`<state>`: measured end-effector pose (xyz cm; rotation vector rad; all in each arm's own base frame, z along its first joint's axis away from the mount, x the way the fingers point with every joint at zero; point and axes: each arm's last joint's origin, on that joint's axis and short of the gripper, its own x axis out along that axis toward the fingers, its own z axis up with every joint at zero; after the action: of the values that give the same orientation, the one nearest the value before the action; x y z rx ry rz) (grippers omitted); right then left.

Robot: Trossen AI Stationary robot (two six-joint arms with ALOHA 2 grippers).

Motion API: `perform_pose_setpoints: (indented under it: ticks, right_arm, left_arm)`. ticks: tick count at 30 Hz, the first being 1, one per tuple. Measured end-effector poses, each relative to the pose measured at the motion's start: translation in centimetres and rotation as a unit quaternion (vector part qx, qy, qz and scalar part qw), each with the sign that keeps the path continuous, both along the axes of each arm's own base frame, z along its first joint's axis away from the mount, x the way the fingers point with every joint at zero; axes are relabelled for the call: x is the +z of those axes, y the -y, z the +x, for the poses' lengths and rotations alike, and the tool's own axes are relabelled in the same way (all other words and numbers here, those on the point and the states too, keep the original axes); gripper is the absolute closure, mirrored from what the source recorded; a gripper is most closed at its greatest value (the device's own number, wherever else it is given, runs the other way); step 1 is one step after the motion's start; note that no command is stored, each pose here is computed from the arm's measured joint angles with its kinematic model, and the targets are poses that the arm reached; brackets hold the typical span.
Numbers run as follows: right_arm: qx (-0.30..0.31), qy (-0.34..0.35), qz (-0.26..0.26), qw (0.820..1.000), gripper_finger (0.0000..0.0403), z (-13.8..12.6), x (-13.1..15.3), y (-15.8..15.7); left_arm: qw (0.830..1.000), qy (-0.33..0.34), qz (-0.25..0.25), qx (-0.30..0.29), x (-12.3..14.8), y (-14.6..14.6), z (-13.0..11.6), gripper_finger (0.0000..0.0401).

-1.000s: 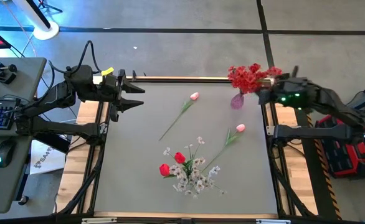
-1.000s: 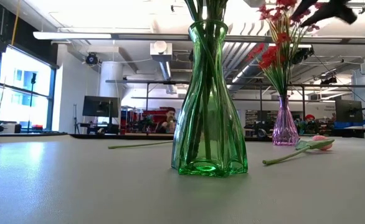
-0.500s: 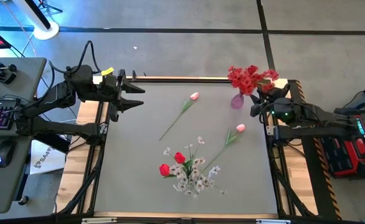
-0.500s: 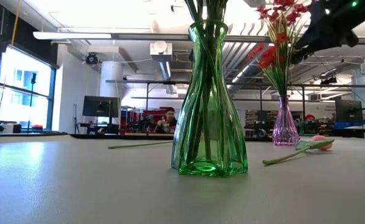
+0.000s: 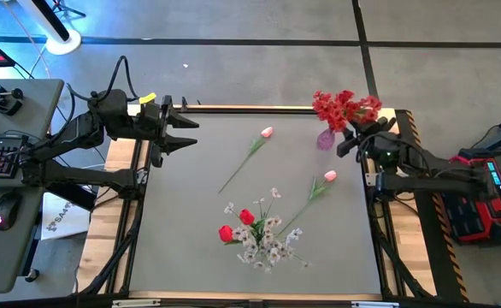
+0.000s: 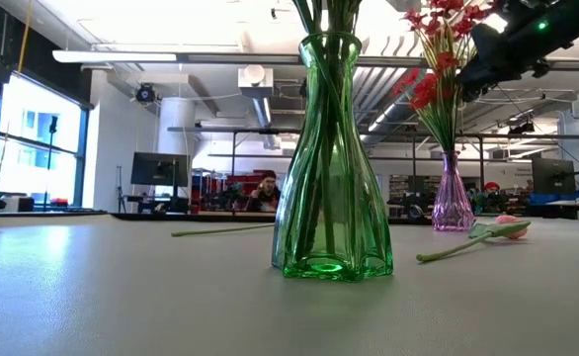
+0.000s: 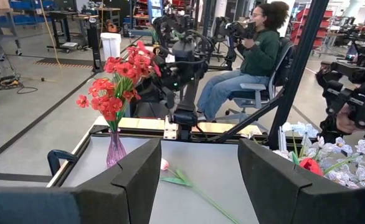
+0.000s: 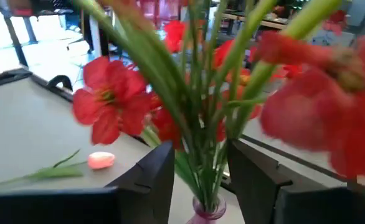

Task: Sort flowers into vase by color
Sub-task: Put the red flowers into the violet vase

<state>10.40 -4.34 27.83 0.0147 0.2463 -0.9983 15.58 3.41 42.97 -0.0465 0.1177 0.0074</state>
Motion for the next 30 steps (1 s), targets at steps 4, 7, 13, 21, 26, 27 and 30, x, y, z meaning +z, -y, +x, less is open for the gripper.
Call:
perform_pose_setpoints:
  ticks: [4, 7, 13, 21, 26, 27, 30]
  right_arm:
    - [-0.004, 0.014, 0.004, 1.0, 0.0277, 0.0, 0.1, 0.3]
    - [-0.014, 0.014, -0.011, 1.0, 0.0288, 0.4, 0.1, 0.8]
    - [-0.011, 0.026, -0.005, 1.0, 0.0319, 1.1, -0.3, 1.7]
    - [-0.045, 0.017, 0.038, 0.998, 0.0393, 0.9, -1.4, 2.2]
    - [-0.076, -0.015, 0.069, 0.995, 0.0401, 0.4, -2.3, 2.5]
    - [-0.077, -0.019, 0.072, 0.994, 0.0399, 0.3, -2.4, 2.5]
    - [-0.064, -0.024, 0.069, 0.995, 0.0399, 0.4, -2.4, 2.6]
  left_arm:
    - [1.0, 0.0, 0.0, 0.0, 0.0, 0.0, 0.0, 0.0201]
    - [1.0, 0.0, 0.0, 0.0, 0.0, 0.0, 0.0, 0.0201]
    - [1.0, 0.0, 0.0, 0.0, 0.0, 0.0, 0.0, 0.0201]
    - [1.0, 0.0, 0.0, 0.0, 0.0, 0.0, 0.0, 0.0201]
    - [1.0, 0.0, 0.0, 0.0, 0.0, 0.0, 0.0, 0.0201]
    - [1.0, 0.0, 0.0, 0.0, 0.0, 0.0, 0.0, 0.0201]
    - [1.0, 0.0, 0.0, 0.0, 0.0, 0.0, 0.0, 0.0201]
